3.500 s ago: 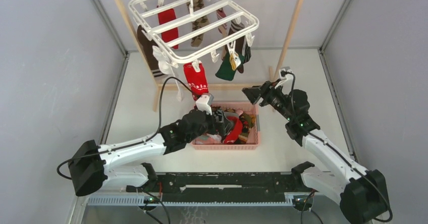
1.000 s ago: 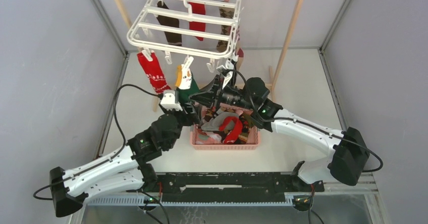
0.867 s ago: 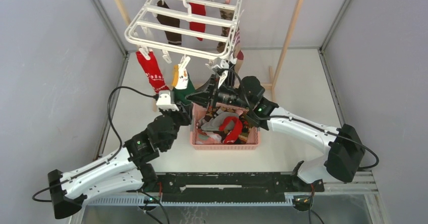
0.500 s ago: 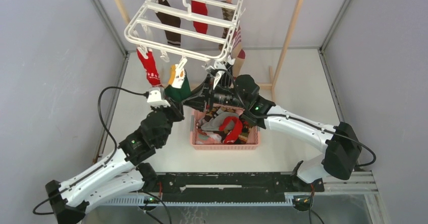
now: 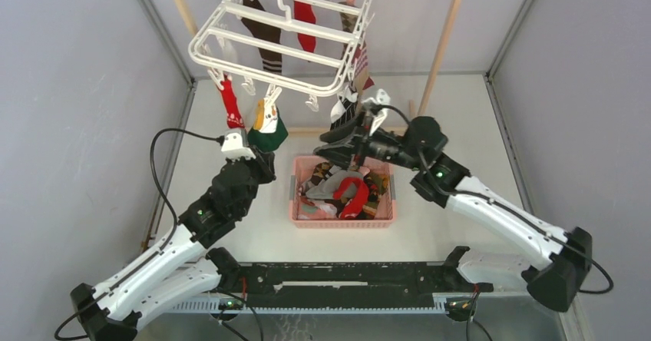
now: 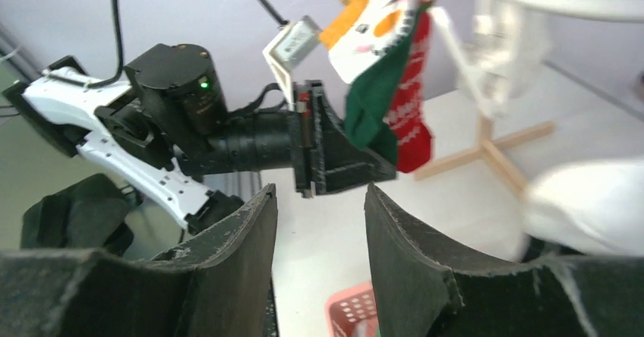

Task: Remove the socks clipped to the hanger
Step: Adjust the hanger on the clothesline.

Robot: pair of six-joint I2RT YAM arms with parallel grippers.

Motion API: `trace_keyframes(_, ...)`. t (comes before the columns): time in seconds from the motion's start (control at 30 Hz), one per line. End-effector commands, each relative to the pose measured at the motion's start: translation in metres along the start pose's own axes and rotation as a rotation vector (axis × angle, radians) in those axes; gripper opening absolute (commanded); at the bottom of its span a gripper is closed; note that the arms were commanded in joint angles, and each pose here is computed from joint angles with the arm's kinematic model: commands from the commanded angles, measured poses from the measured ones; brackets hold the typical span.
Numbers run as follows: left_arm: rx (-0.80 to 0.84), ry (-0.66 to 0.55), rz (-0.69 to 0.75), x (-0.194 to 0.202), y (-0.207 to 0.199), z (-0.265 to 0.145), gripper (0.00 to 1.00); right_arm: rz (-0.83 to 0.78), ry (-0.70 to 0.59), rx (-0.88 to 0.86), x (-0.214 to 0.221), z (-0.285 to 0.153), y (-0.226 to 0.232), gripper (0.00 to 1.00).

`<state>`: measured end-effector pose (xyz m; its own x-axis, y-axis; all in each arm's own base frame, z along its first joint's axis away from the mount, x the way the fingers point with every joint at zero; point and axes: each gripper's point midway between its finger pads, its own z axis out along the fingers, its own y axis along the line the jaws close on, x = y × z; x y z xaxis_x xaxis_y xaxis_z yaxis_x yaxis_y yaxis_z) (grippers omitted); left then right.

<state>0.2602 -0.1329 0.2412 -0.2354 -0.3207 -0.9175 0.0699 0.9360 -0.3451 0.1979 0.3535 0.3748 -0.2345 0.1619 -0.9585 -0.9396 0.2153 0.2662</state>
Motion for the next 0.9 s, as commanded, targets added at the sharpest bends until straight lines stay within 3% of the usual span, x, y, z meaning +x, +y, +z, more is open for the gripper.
trace_keyframes(0.0, 0.039, -0.036, -0.024, -0.030, -0.012, -0.003, 0.22, -0.030, -0.051, 0.090, -0.015, -0.035, -0.021, 0.54)
trace_keyframes(0.2, 0.054, -0.026, -0.024, -0.032, -0.014, -0.002, 0.22, -0.012, -0.112, 0.230, -0.022, -0.073, -0.071, 0.54)
trace_keyframes(0.37, 0.074, -0.016, -0.023, -0.032, -0.018, -0.003, 0.23, 0.016, -0.126, 0.257, -0.019, -0.079, -0.108, 0.56)
trace_keyframes(0.6, 0.080, -0.008, -0.019, -0.031, -0.018, -0.004, 0.24, 0.063, -0.134, 0.096, -0.014, -0.062, -0.133, 0.57)
trace_keyframes(0.87, 0.095, 0.017, -0.012, -0.024, -0.022, -0.001, 0.25, 0.093, -0.122, -0.072, -0.015, -0.038, -0.116, 0.57)
